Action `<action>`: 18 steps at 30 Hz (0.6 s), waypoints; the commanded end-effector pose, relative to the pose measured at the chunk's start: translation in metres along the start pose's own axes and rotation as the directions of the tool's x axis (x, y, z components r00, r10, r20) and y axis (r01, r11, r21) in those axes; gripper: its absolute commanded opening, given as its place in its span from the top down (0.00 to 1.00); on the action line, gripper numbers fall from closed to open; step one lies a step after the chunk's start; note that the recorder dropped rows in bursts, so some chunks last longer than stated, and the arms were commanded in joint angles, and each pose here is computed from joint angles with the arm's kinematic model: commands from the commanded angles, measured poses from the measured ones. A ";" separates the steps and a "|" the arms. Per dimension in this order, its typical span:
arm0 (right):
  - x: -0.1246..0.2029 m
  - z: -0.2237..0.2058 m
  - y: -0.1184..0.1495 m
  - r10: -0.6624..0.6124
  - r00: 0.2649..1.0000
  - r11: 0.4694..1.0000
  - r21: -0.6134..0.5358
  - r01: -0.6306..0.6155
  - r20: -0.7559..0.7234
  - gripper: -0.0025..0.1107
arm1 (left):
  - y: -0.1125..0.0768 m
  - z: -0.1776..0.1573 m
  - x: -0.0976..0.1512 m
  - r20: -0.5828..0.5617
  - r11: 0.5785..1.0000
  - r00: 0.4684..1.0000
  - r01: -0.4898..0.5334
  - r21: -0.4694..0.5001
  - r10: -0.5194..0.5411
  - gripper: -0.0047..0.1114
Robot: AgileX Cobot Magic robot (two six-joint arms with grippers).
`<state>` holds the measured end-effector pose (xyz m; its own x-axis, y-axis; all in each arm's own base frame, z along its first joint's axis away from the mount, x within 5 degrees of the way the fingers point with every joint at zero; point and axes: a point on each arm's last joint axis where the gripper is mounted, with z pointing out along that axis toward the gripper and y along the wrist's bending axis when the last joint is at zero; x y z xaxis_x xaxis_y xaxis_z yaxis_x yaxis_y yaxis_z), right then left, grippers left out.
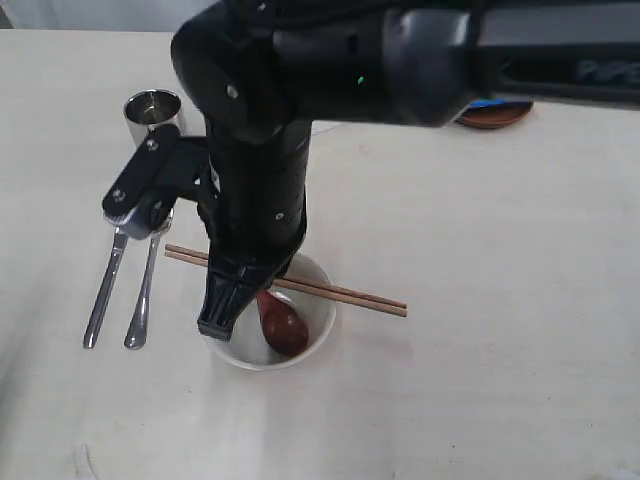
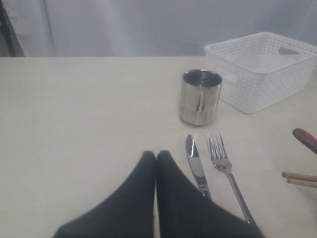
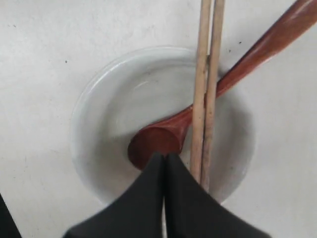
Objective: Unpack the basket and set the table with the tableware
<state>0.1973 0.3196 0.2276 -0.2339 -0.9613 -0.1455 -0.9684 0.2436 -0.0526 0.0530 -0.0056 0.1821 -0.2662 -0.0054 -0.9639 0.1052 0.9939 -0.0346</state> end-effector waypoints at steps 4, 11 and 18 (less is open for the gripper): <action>0.029 -0.063 -0.053 0.187 0.962 0.975 0.086 -0.207 0.200 0.98 | 0.000 0.000 0.000 0.010 1.000 1.000 -0.004 -0.004 0.004 0.96; 0.088 -0.088 -0.145 0.484 0.816 0.845 0.072 -0.530 0.316 0.98 | 0.000 0.000 0.000 0.010 1.000 1.000 -0.004 -0.004 0.004 0.96; 0.129 -0.108 -0.195 0.496 0.766 0.830 0.035 -0.556 0.410 0.98 | 0.000 0.000 0.000 0.010 1.000 1.000 -0.004 -0.004 0.004 0.96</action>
<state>0.3361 0.1485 0.3185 -0.6652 -0.5513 -0.5036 -0.6396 0.7687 0.0032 0.0530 -0.0056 0.1821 -0.2662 -0.0054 -0.9639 0.1052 0.9939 -0.0346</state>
